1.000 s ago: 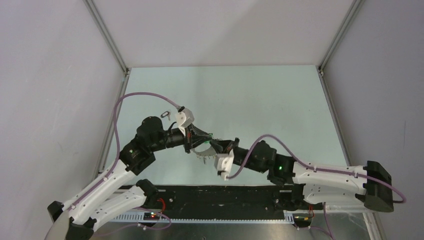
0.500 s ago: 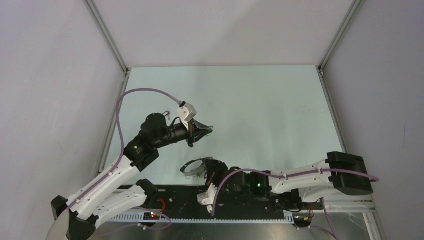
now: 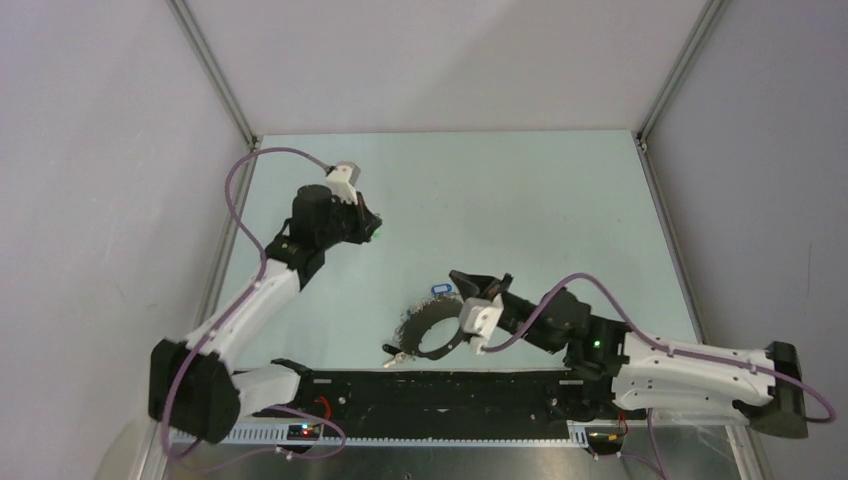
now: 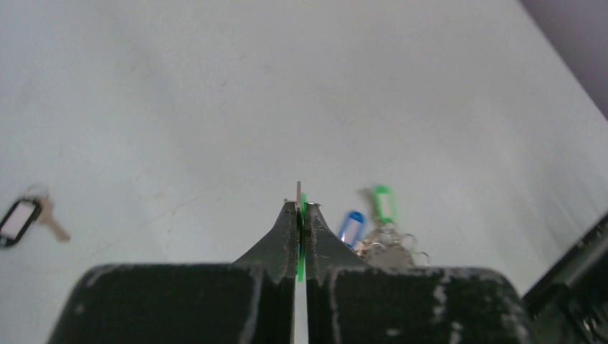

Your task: Remove the keys from the keyring

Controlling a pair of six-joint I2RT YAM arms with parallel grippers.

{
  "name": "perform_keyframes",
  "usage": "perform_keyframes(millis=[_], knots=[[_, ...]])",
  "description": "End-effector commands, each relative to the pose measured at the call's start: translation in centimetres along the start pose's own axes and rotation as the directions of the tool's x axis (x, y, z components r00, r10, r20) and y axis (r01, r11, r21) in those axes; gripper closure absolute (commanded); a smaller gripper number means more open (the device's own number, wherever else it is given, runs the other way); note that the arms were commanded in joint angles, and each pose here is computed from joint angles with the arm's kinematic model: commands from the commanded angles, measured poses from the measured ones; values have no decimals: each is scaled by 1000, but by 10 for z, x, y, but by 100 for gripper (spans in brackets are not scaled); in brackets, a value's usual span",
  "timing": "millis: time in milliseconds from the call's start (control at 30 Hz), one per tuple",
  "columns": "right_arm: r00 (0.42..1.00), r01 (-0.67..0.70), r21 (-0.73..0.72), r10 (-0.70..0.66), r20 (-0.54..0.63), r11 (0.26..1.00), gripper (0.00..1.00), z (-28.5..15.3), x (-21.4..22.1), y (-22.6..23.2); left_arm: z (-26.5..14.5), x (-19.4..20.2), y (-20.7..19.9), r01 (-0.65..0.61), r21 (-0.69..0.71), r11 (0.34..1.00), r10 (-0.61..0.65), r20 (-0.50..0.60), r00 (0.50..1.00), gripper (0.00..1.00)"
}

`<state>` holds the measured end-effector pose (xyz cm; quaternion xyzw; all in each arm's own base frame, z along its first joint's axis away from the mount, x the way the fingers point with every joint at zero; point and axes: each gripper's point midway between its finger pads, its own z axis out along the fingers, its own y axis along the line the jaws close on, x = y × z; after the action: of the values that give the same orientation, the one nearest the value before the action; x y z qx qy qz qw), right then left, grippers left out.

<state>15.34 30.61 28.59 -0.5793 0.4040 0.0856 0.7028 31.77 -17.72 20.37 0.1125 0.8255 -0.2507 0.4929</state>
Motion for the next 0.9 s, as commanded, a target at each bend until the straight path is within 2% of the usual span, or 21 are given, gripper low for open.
perform_keyframes(millis=[0, 100, 200, 400, 433, 467, 500, 533, 567, 600, 633, 667, 700, 733, 767, 800, 833, 867], knots=[[973, -224, 44, 222, 63, 973, 100, -20, -4, -28, 25, -10, 50, 201, -86, 976, -204, -22, 979, 100], [951, -303, 38, 300, 70, 952, 100, -27, 1, -33, 42, -4, 87, 282, -162, 946, -292, -46, 955, 100], [939, -338, 31, 334, 84, 941, 100, -35, 0, -37, 56, 20, 135, 377, -278, 884, -410, -71, 909, 100], [904, -425, 0, 424, 59, 905, 100, -38, 7, -29, 69, 46, 197, 363, -447, 818, -452, -108, 886, 100], [892, -449, -4, 449, 48, 893, 100, -38, 10, -28, 71, 43, 199, 361, -451, 816, -452, -110, 885, 97], [886, -462, -8, 462, 34, 887, 100, -37, 14, -26, 70, 47, 210, 367, -467, 805, -464, -110, 879, 88], [873, -486, -15, 486, 20, 874, 100, -36, 18, -23, 70, 44, 212, 366, -470, 803, -464, -107, 879, 68], [858, -513, -16, 513, 4, 858, 100, -36, 22, -21, 70, 42, 214, 366, -474, 801, -462, -101, 881, 61], [849, -528, -10, 528, -13, 849, 97, -35, 28, -21, 67, 37, 213, 365, -473, 802, -456, -90, 885, 50], [828, -560, -7, 560, -31, 828, 83, -35, 32, -18, 65, 35, 212, 367, -474, 800, -455, -82, 887, 45], [815, -577, 10, 577, -51, 817, 75, -34, 41, -20, 58, 23, 209, 368, -475, 800, -442, -50, 896, 32], [785, -615, 30, 616, -65, 788, 59, -34, 46, -20, 54, 22, 206, 367, -477, 799, -438, -44, 898, 21], [763, -634, 90, 640, -87, 768, 52, -34, 60, -26, 45, 7, 199, 370, -469, 802, -421, -4, 907, 11], [717, -679, 135, 691, -87, 722, 42, -35, 67, -28, 40, 7, 193, 373, -465, 803, -420, 1, 907, 9], [687, -690, 228, 721, -92, 687, 39, -37, 83, -39, 27, -12, 184, 378, -445, 811, -399, 50, 915, 4], [629, -730, 296, 775, -63, 617, 30, -39, 91, -45, 26, -10, 167, 369, -426, 826, -391, 37, 920, 2], [589, -717, 441, 808, -33, 540, 24, -48, 112, -63, 13, -28, 154, 373, -407, 834, -372, 87, 924, 1], [498, -750, 523, 866, 41, 406, 13, -52, 121, -71, 8, -22, 145, 377, -409, 831, -377, 83, 922, 1]])
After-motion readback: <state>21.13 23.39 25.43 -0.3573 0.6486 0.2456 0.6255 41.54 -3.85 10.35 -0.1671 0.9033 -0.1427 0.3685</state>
